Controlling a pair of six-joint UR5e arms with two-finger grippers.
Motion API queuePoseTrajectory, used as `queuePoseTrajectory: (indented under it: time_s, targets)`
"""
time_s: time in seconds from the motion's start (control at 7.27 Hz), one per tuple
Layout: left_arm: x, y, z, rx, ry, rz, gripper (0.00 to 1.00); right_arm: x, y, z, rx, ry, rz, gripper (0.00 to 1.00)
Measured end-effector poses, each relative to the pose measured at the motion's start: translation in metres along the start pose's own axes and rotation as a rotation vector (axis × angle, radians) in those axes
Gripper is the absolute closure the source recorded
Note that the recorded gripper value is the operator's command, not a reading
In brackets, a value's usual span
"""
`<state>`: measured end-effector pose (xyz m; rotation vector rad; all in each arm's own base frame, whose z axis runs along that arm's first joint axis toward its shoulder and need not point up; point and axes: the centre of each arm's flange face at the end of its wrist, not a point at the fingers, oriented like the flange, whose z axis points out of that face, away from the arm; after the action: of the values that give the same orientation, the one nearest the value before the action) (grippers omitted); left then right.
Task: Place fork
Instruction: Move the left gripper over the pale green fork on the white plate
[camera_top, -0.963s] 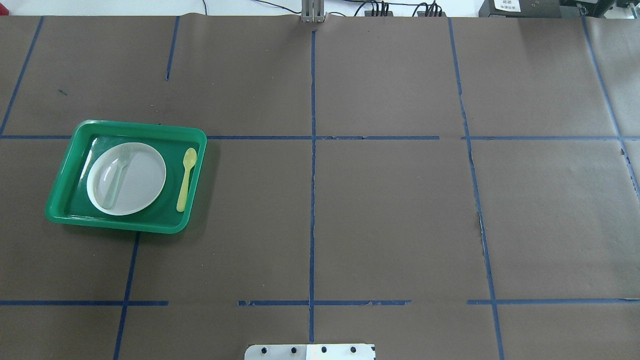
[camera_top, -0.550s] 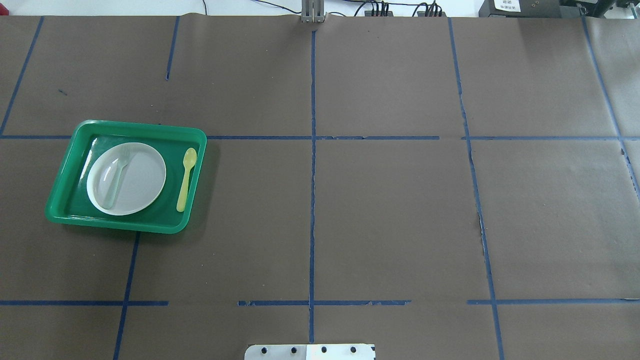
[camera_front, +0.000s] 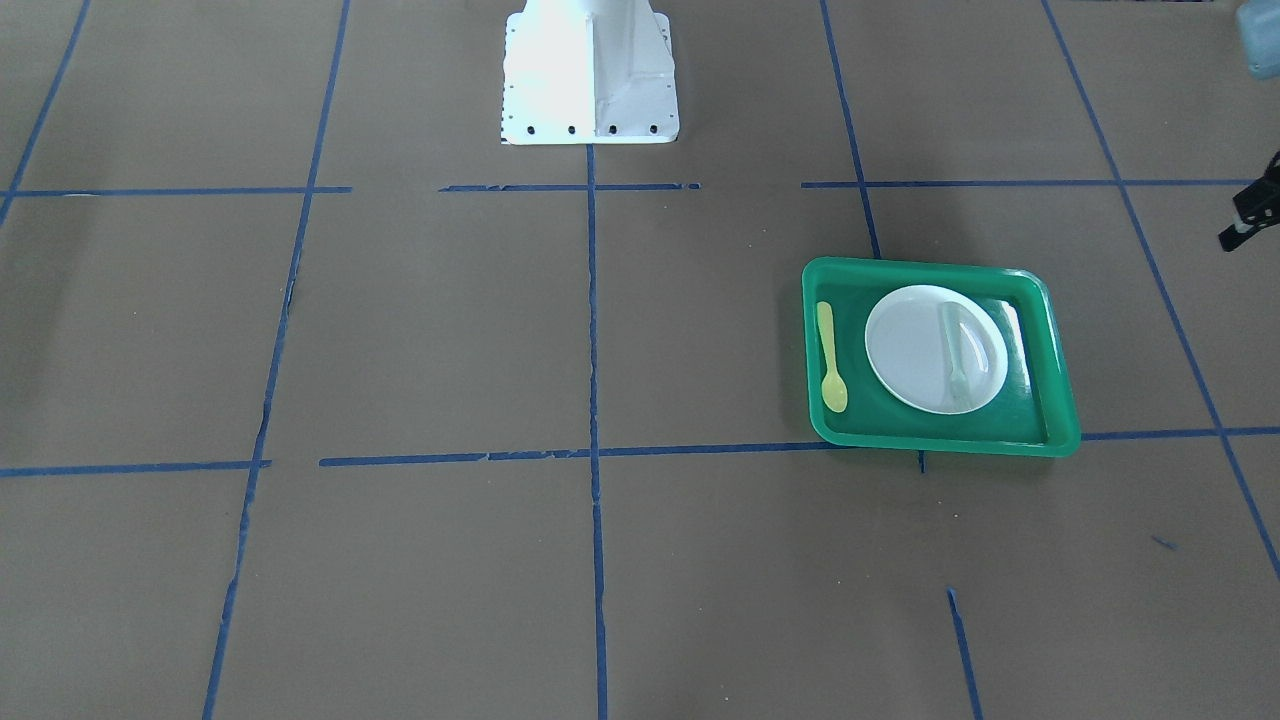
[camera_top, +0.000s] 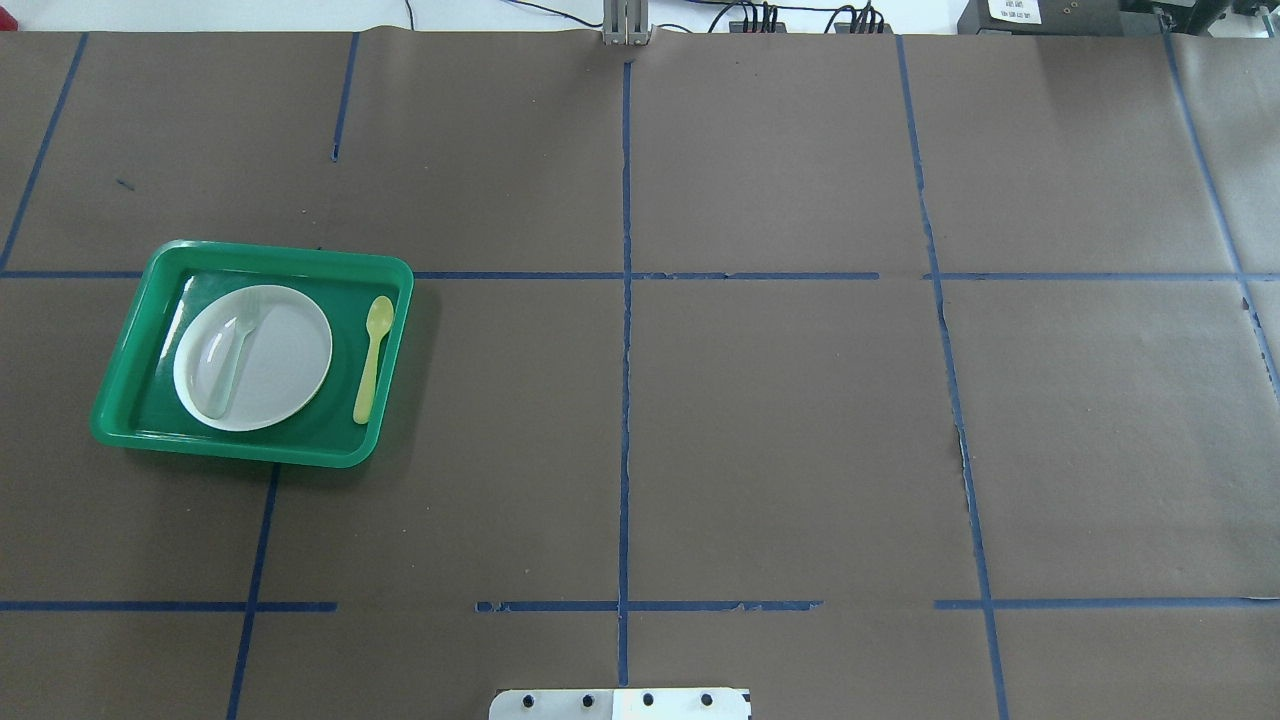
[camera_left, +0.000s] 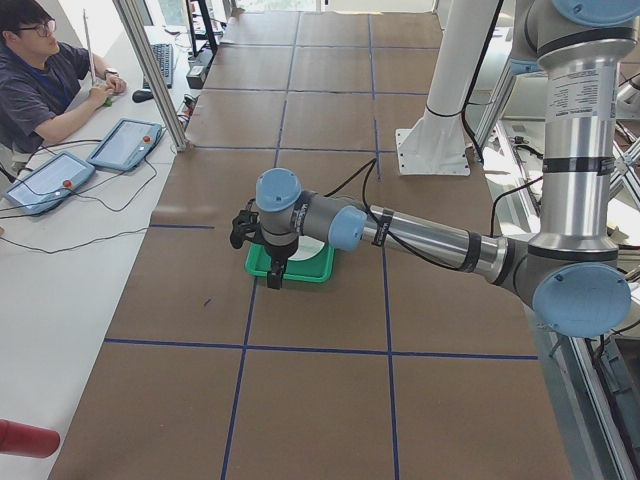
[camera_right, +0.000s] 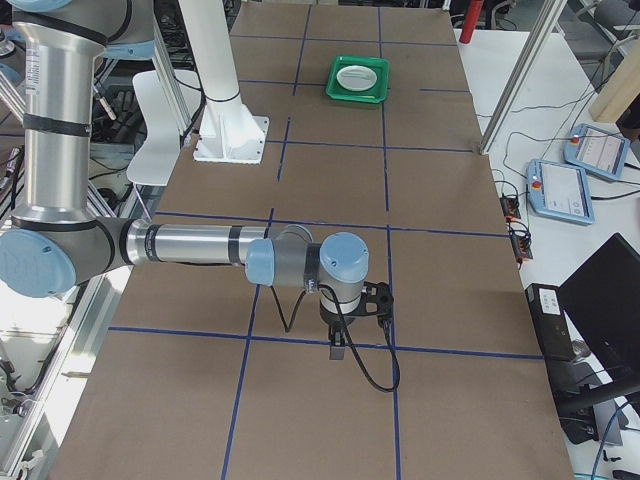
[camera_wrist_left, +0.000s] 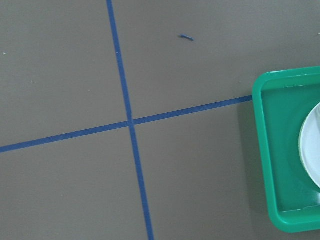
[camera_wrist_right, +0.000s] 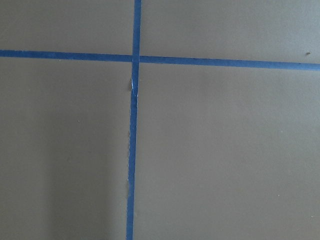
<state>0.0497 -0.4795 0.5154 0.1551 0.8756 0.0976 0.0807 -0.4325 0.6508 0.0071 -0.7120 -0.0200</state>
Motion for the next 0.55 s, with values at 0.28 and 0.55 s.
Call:
queuePoseTrajectory:
  time_s: [0.28, 0.55]
  targets:
    - [0.068, 0.001, 0.058, 0.06, 0.007, -0.036, 0.0, 0.0, 0.0, 0.0, 0.0, 0.0, 0.001, 0.0]
    - [0.116, -0.002, 0.118, 0.108, -0.001, -0.061, 0.0, 0.0, 0.0, 0.0, 0.0, 0.0, 0.001, 0.0]
